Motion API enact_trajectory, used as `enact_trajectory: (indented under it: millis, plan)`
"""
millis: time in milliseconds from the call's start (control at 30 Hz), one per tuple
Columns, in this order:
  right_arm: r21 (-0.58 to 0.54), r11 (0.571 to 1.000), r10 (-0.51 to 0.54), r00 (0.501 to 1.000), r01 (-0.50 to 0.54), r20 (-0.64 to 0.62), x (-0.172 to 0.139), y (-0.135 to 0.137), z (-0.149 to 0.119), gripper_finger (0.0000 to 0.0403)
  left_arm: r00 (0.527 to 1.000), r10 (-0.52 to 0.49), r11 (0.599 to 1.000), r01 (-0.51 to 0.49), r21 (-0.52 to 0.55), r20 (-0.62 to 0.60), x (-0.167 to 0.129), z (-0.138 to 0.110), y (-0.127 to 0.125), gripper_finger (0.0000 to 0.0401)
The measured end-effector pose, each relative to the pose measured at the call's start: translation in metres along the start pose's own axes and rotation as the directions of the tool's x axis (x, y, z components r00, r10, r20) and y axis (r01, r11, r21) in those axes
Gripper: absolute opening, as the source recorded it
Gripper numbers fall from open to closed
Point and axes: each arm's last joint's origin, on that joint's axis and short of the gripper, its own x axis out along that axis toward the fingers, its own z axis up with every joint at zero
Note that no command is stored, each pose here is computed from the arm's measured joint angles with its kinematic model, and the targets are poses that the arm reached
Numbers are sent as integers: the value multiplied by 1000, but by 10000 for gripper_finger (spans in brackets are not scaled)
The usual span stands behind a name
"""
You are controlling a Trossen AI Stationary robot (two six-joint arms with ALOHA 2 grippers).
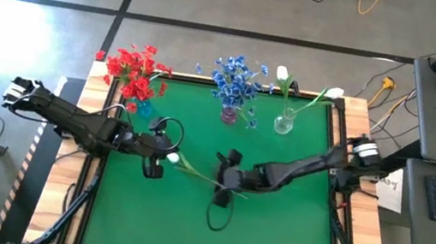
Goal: Sort flowers into vase by color
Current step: Put the white flower into the transparent vase
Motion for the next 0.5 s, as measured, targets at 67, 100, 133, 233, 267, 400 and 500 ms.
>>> enact_trajectory:
  millis: [67,100,133,233,267,400,500]
  plan:
    - [1,1000,-29,996,29,80,23,-9,0,253,1000,4,1000,-4,0,-3,-1,0,1,0]
    - [6,999,-36,994,35,100,34,-13,-1,251,1000,9,1000,-9,-2,2,-1,1,1,0]
    - [16,1000,-28,993,26,119,45,-16,0,249,1000,13,1000,-13,-2,1,-2,1,2,0]
    - [31,999,13,993,-16,118,70,-23,2,238,1000,17,1000,-17,-4,5,-6,4,3,0]
    - [33,999,25,993,-29,111,77,-24,2,234,1000,18,1000,-18,-3,2,-6,3,3,0]
    - [42,996,74,996,-77,58,99,-22,-1,218,1000,18,1000,-18,-2,0,-7,3,3,0]
    - [35,997,76,997,-76,-5,110,-19,-1,204,1000,18,1000,-18,-3,-2,-7,3,3,0]
